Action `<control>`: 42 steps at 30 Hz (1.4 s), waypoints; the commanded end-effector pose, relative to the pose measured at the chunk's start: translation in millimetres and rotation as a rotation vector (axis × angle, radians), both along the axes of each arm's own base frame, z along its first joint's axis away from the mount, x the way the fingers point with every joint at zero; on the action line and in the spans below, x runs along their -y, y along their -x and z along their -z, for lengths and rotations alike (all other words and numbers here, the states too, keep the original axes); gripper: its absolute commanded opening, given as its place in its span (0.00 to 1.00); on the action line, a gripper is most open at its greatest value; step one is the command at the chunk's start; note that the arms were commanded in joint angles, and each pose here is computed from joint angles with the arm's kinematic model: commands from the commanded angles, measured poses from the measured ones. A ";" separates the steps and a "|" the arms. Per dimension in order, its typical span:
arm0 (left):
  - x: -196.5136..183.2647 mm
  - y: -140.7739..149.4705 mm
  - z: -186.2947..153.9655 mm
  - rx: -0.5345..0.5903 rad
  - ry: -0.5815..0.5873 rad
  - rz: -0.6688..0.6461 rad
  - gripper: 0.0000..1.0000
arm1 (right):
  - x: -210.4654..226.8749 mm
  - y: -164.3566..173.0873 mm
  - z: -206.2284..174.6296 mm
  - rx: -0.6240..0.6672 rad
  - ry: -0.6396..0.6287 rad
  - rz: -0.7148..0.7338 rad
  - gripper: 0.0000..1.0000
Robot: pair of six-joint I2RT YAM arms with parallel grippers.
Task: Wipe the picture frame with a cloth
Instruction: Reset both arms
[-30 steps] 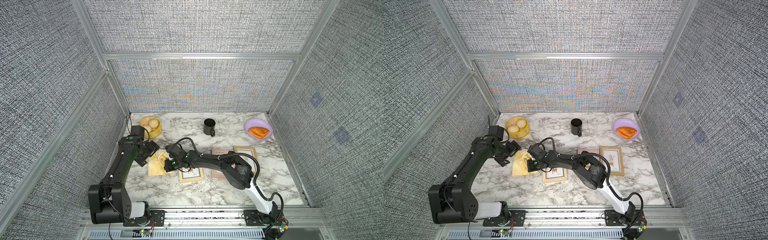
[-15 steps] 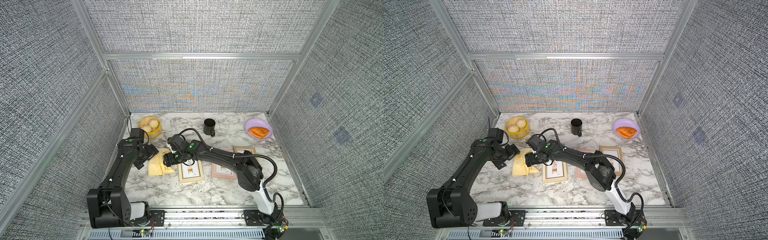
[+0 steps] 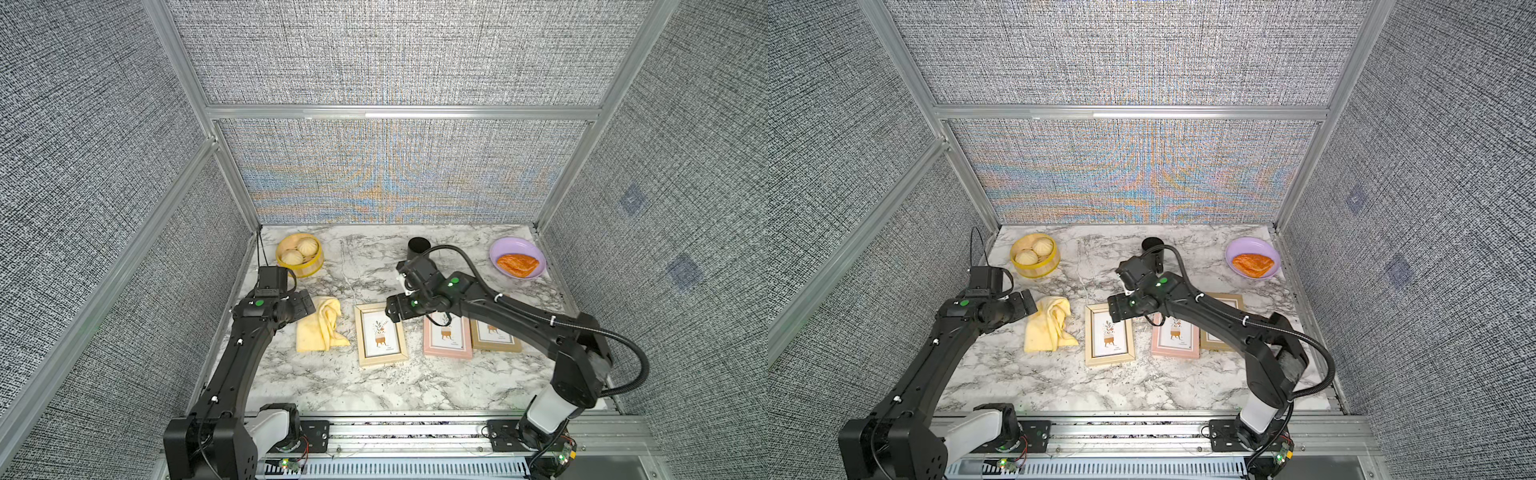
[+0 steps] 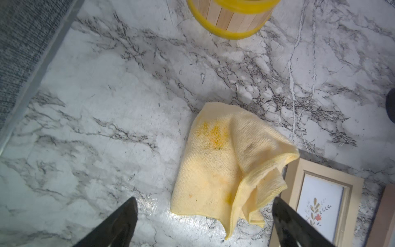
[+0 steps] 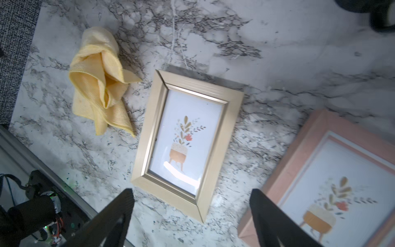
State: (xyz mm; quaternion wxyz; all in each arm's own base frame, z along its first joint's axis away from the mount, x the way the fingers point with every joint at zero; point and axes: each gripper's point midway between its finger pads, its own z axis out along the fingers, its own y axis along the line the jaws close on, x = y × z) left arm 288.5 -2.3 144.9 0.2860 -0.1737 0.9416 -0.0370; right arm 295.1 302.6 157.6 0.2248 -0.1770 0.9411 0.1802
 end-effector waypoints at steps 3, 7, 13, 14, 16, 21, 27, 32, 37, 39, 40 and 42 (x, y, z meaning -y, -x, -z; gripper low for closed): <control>-7.8 -26.2 -21.3 0.270 -0.137 0.084 0.97 | 71.1 -30.6 -6.0 0.148 0.082 0.060 0.91; -10.2 -33.5 -20.8 0.391 -0.181 0.097 0.97 | 138.3 -51.6 1.2 0.180 0.118 0.184 0.94; -9.5 -53.3 -0.3 0.397 -0.220 0.134 0.97 | 233.3 -67.0 24.9 0.214 0.191 0.379 0.97; -10.6 -56.9 1.5 0.397 -0.233 0.137 0.97 | 246.4 -68.7 27.1 0.231 0.195 0.414 0.98; -12.0 -63.6 4.4 0.409 -0.252 0.139 0.97 | 265.2 -70.3 32.8 0.268 0.202 0.455 0.99; -6.8 -79.0 15.6 0.438 -0.263 0.180 0.97 | 294.8 -78.5 41.4 0.420 0.208 0.532 0.99; -8.0 -88.7 28.8 0.487 -0.277 0.171 0.97 | 302.8 -93.4 56.6 0.555 0.235 0.539 0.99; -5.2 -98.8 27.0 0.545 -0.288 0.186 0.96 | 300.6 -98.5 46.9 0.662 0.198 0.535 0.99; -9.8 -104.9 28.5 0.565 -0.337 0.188 0.96 | 298.0 -95.7 60.6 0.734 0.163 0.524 0.99; -13.7 -106.7 33.0 0.581 -0.336 0.149 0.96 | 300.5 -95.4 66.0 0.742 0.176 0.541 0.99; -14.0 -107.8 35.4 0.592 -0.335 0.145 0.96 | 302.2 -95.9 66.8 0.752 0.187 0.554 0.99; -12.8 -109.7 35.7 0.626 -0.341 0.150 0.96 | 308.1 -95.6 67.0 0.748 0.211 0.590 0.99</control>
